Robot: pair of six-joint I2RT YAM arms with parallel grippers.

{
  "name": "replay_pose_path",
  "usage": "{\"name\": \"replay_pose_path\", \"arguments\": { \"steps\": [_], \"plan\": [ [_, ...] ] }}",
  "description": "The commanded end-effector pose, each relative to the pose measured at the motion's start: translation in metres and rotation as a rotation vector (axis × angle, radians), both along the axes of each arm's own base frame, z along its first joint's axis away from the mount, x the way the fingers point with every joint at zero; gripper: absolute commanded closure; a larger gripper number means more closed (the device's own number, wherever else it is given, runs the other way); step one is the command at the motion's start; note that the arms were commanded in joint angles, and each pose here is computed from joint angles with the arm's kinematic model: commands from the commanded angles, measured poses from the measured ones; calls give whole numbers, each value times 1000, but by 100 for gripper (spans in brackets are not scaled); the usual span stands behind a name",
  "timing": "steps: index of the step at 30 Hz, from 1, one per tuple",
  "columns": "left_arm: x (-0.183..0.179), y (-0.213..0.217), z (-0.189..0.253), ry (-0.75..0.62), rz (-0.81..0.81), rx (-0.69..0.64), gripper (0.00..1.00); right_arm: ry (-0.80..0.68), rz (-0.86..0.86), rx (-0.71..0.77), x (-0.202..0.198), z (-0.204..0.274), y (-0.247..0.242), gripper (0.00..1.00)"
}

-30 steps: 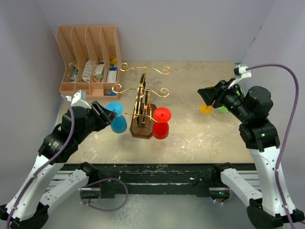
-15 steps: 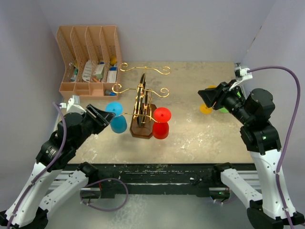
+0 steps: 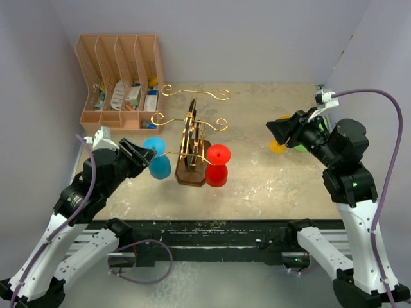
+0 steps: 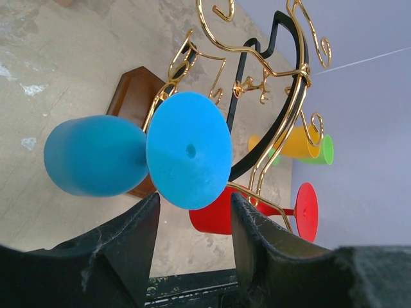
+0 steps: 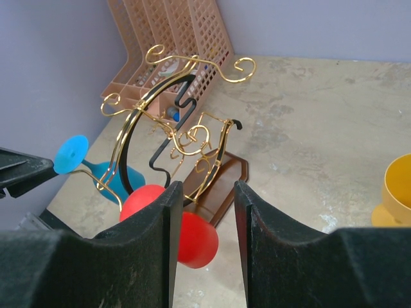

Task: Take the wine glass off the wine glass rack

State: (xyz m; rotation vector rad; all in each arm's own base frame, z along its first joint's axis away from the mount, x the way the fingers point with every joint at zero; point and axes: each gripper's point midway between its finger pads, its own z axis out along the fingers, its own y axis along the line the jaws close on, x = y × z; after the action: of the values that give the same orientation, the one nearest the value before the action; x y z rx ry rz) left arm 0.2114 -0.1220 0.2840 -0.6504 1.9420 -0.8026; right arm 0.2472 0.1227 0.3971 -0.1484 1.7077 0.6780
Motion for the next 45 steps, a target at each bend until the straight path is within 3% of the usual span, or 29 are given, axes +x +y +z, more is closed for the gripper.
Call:
{"name": "replay_pose_path", "arguments": {
  "steps": [1,45],
  "plan": [
    [10,-1,15,-52,20,-14,49,-63,13,0,2,13,2,60],
    [6,1,40,-89,21,-35,53,-76,10,-4,3,13,2,60]
  ]
}}
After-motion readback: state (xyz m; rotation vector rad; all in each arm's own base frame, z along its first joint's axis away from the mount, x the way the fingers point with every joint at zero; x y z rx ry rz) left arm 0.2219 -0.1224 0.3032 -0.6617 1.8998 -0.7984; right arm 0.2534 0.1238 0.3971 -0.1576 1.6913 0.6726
